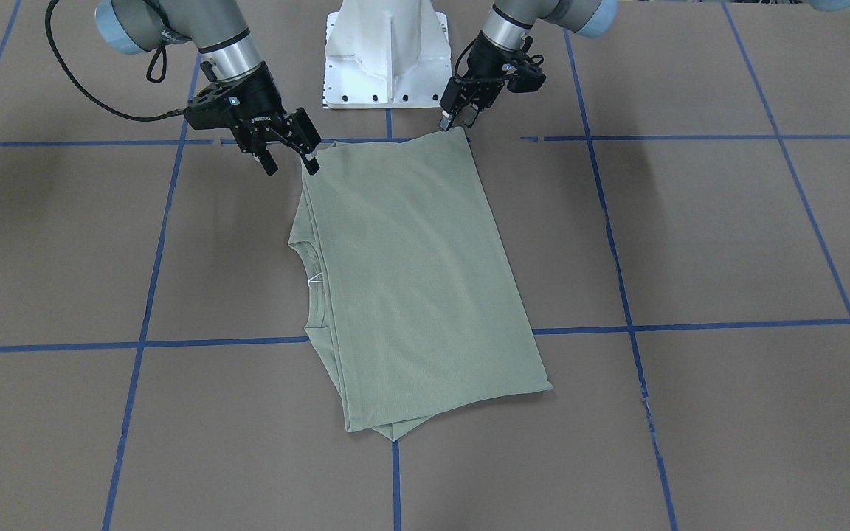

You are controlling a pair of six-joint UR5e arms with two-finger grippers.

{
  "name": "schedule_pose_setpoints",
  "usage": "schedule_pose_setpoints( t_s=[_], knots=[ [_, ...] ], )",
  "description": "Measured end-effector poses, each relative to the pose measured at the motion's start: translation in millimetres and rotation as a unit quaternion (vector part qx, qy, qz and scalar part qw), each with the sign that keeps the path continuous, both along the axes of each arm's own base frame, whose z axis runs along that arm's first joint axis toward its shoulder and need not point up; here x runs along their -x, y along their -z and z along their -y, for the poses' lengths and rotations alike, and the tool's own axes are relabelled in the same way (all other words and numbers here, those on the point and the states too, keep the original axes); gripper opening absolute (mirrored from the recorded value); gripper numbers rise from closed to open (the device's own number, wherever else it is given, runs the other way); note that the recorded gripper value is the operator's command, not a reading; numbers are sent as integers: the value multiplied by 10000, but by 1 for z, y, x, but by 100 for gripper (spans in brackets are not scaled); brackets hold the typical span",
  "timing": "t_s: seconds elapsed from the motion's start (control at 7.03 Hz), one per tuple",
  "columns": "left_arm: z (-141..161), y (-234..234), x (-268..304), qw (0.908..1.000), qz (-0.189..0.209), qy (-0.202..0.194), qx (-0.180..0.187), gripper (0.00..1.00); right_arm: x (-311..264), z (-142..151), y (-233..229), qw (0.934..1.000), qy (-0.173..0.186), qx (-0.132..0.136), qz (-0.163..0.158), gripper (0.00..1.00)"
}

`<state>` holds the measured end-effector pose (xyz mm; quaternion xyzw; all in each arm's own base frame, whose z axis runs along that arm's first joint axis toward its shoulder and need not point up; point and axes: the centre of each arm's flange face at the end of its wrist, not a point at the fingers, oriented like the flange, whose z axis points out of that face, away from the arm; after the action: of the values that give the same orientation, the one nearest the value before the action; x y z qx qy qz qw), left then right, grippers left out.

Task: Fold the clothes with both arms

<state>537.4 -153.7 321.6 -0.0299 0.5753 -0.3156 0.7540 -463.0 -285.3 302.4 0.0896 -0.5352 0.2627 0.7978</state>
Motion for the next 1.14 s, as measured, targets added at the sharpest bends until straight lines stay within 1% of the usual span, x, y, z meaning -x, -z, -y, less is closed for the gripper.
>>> schedule_pose_setpoints(
  t_s=[0.28, 0.43, 0.57, 0.71, 0.85, 1.0, 1.14],
  knots=[
    [1, 0, -3, 10000, 17, 9, -8, 71, 0, 0, 1, 10000, 4, -2, 8, 100],
    [2, -2, -4, 10000, 39, 15, -14, 69, 0, 0, 1, 10000, 4, -3, 11, 100],
    [2, -2, -5, 10000, 49, 18, -20, 54, 0, -1, 1, 10000, 5, -4, 12, 100],
    [3, -1, -5, 10000, 41, 27, -23, 35, 1, -1, 2, 10000, 6, -5, 15, 100],
    [4, 1, -5, 10000, 19, 39, -22, 13, 1, -1, 2, 10000, 6, -5, 14, 100],
    [5, 3, -6, 10000, 0, 47, -21, 13, 1, -1, 2, 10000, 6, -4, 13, 100],
    [5, 4, -6, 10000, -3, 50, -21, 8, 1, 0, 1, 10000, 6, -4, 12, 100]
  ],
)
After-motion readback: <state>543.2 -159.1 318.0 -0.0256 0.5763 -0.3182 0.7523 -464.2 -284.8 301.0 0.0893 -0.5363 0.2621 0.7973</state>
